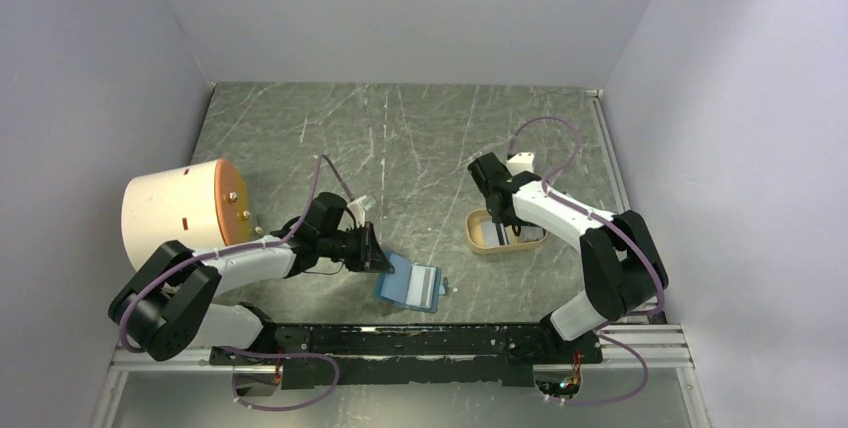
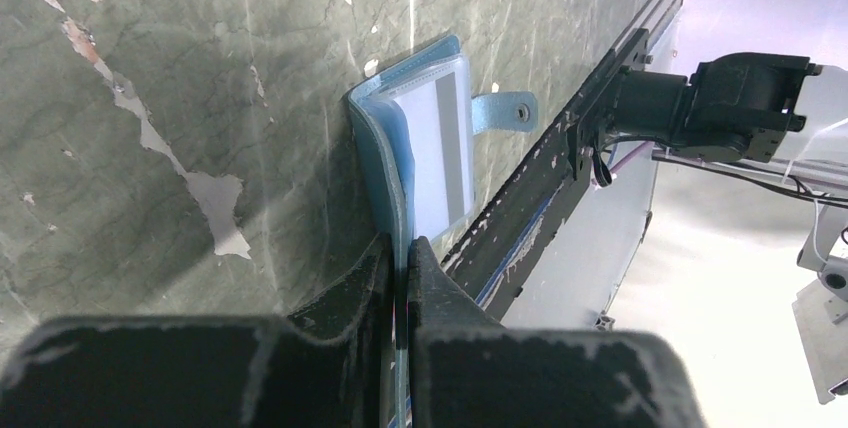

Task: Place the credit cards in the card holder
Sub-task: Pick up the credit card from the storage box, then insert the credit card into the card holder.

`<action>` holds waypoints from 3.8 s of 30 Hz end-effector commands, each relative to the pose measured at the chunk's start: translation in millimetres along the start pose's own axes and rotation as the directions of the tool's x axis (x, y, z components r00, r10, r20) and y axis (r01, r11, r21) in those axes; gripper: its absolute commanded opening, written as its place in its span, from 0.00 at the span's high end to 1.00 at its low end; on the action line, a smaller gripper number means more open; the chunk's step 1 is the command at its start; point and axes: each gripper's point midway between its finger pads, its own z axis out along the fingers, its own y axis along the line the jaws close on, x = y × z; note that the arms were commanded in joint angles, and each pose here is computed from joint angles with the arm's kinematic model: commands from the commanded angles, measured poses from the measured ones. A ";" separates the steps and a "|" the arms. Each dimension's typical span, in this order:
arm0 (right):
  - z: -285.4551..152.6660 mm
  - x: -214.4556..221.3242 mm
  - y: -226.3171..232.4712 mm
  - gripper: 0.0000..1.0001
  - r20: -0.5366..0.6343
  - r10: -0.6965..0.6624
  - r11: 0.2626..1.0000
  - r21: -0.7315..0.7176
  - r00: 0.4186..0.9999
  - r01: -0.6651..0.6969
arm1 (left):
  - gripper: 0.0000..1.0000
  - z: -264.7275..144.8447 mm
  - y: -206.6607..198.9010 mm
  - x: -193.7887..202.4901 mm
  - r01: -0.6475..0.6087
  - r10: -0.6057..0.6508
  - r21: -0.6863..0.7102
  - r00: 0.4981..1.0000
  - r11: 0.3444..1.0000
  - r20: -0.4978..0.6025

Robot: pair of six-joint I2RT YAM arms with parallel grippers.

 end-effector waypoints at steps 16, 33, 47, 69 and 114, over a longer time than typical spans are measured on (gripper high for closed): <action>6.5 -7.1 -11.2 0.29 -0.012 0.002 0.995 0.095 1.000 -0.001 | 0.91 -3.0 -10.9 -2.8 -0.021 0.021 0.072 1.000 0.997 0.002; -3.2 -16.9 -20.3 0.44 0.030 0.047 0.997 0.060 0.998 -0.049 | 0.91 -3.2 -8.9 -3.2 -0.008 0.007 0.076 1.000 0.997 0.010; -5.1 -19.6 -15.4 0.60 0.042 0.039 0.999 0.015 0.998 -0.040 | 0.91 -3.9 -8.3 -2.6 0.001 -0.002 0.072 1.000 0.997 0.014; -12.3 -20.9 -5.0 0.98 0.057 0.037 0.995 -0.090 0.998 -0.032 | 0.91 -2.9 -7.1 -3.9 0.011 -0.013 0.067 1.000 0.998 0.019; -211.9 48.3 165.0 1.00 -0.136 0.278 0.154 -0.971 0.951 -0.184 | 0.70 -2.6 35.3 -23.1 0.136 -0.126 -0.054 0.979 0.989 0.159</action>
